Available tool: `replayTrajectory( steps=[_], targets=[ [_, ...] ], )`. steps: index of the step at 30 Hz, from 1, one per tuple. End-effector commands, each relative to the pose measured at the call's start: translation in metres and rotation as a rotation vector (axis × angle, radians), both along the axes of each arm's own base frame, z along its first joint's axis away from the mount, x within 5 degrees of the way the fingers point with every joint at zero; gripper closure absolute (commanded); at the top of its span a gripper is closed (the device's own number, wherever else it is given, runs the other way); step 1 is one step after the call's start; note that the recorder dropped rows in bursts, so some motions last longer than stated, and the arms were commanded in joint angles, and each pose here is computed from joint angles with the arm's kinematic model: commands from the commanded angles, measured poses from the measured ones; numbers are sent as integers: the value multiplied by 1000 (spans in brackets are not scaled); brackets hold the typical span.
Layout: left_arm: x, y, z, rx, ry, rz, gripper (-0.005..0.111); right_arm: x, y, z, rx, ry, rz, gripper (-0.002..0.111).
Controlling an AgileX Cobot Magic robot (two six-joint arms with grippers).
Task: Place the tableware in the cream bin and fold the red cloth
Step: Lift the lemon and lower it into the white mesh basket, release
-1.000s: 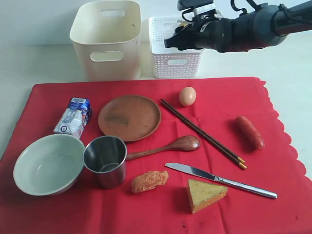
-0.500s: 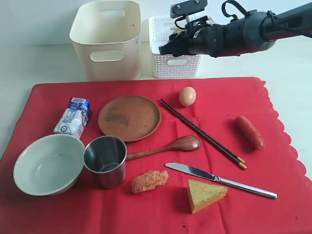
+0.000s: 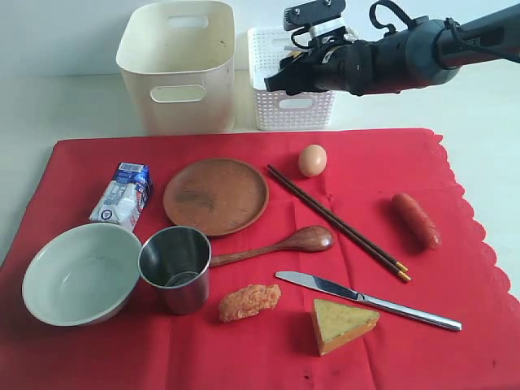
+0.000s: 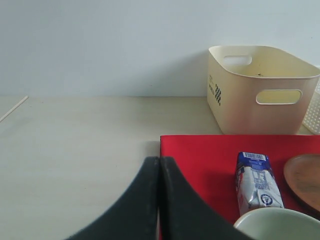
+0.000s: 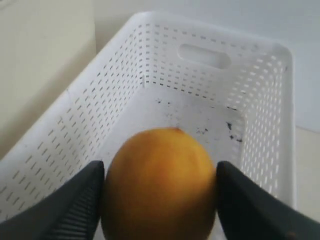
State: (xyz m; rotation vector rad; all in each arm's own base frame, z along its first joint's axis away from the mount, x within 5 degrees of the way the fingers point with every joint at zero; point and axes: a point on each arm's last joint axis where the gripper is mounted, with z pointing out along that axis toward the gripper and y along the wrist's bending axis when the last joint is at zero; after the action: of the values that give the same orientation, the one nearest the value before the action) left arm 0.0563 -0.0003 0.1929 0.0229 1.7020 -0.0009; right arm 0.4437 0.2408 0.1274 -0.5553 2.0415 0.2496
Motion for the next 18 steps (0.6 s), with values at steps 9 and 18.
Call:
replayTrajectory(
  steps=[9,18],
  targets=[
    [-1,0,2,-2,-12,-4,106,3,1,9,8,-44,3,32],
    [-1,0,2,-2,-12,-4,106,-10,-3,63,9,-7,27,32]
  ],
)
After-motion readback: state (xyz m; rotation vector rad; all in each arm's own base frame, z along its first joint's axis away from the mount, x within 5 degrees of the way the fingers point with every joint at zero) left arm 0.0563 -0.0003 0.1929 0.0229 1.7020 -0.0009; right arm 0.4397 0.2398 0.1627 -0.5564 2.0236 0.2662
